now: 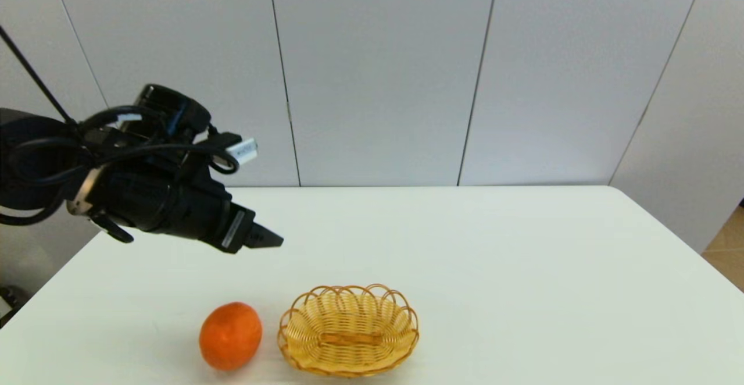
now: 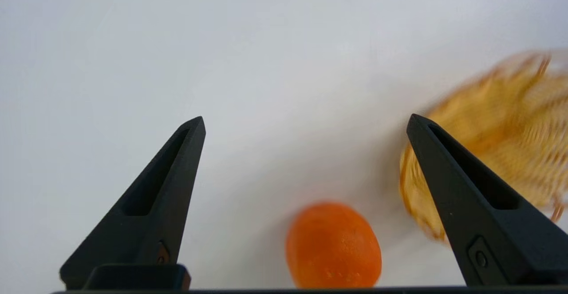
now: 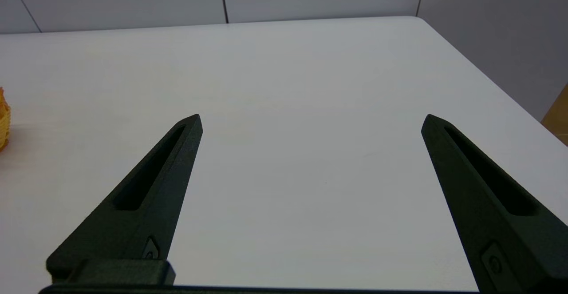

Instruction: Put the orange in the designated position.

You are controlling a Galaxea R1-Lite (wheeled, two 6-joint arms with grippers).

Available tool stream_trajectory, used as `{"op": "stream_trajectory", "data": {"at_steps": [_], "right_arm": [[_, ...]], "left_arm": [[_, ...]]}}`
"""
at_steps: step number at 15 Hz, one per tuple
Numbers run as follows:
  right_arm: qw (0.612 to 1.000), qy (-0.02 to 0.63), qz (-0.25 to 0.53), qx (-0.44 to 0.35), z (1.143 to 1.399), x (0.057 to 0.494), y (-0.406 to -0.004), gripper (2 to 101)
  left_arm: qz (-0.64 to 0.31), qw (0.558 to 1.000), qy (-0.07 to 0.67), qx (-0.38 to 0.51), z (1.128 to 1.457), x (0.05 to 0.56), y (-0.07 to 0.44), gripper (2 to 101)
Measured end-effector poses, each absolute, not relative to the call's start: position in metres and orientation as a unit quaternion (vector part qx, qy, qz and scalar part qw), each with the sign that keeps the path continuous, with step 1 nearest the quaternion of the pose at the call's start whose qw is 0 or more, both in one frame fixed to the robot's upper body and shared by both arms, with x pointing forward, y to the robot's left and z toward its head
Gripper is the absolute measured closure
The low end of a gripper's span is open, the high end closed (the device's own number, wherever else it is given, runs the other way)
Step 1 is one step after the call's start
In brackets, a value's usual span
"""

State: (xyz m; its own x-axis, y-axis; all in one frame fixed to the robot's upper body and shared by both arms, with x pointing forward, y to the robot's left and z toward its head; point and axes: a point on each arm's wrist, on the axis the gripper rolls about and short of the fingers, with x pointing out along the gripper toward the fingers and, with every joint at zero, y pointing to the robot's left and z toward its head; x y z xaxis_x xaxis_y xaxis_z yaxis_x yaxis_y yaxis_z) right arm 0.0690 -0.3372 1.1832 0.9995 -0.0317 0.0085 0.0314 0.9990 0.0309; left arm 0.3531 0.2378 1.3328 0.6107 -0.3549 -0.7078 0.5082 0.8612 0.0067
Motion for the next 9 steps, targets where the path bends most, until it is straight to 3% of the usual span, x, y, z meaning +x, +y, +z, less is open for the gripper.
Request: {"op": "stream_trajectory", "data": {"at_steps": [5,9], "right_arm": [[1.0,-0.005,-0.016,0.015,1.183,0.069,-0.337,4.3],[1.0,-0.005,-0.016,0.015,1.183,0.069,-0.337,4.3]], "left_arm": [[-0.176,0.953,0.231,0.082,1.394,0.326,0.277,8.4],[-0.095,0.976,0.184,0.065,1.412,0.279,0.317,7.2]]}}
